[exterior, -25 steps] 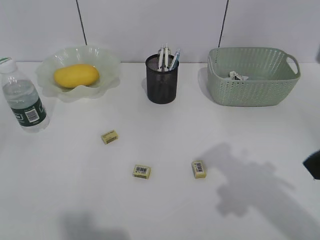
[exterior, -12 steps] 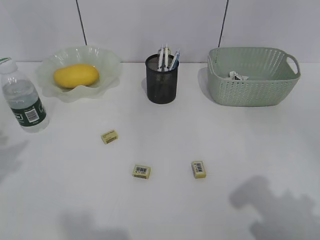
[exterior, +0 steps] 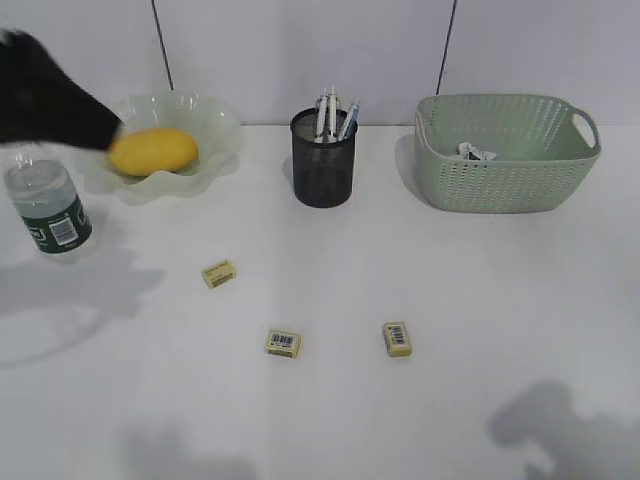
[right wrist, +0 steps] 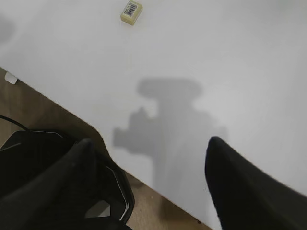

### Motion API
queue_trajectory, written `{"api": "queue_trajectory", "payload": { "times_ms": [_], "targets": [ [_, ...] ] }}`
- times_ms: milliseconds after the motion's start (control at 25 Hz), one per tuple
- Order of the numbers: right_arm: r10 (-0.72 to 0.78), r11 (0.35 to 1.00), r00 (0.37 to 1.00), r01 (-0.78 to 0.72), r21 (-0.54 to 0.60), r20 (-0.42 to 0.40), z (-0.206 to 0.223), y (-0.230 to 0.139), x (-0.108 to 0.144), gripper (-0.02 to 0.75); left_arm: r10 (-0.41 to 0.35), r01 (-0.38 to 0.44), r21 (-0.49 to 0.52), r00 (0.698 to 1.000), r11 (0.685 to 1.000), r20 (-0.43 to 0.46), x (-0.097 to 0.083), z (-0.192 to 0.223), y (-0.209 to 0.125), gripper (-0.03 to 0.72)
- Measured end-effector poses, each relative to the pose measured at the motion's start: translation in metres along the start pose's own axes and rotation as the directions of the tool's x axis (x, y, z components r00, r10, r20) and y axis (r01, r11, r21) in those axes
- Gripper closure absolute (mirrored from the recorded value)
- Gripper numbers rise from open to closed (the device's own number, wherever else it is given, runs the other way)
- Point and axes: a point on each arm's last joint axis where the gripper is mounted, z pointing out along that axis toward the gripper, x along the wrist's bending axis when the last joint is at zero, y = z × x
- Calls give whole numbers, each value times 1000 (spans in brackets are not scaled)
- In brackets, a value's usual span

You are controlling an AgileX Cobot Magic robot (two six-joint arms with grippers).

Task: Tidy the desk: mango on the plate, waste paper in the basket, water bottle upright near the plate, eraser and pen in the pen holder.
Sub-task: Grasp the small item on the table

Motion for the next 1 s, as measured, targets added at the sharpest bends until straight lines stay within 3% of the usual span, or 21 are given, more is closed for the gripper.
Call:
{"api": "queue_trajectory", "payload": {
  "times_ms": [200,440,640,880,1000],
  "targets": [
    [0,1000,1000,0,-2,0,0,0,0,174,15,-22,169,999,985,41,5,58,5,256],
    [0,1000,1000,0,-3,0,0,0,0,174,47,-53,318,999,946,27,23,109,6,246],
    [0,1000,1000,0,-4,0,0,0,0,174,89,-86,396,996,914,11,36,141,8,198],
    [5,1000,1000,-5,-6,0,0,0,0,174,88,-87,459,996,884,21,44,173,4,190],
    [6,1000,1000,-6,-8,0,0,1,0,174,146,-138,499,989,856,23,44,188,1,189]
  ]
}}
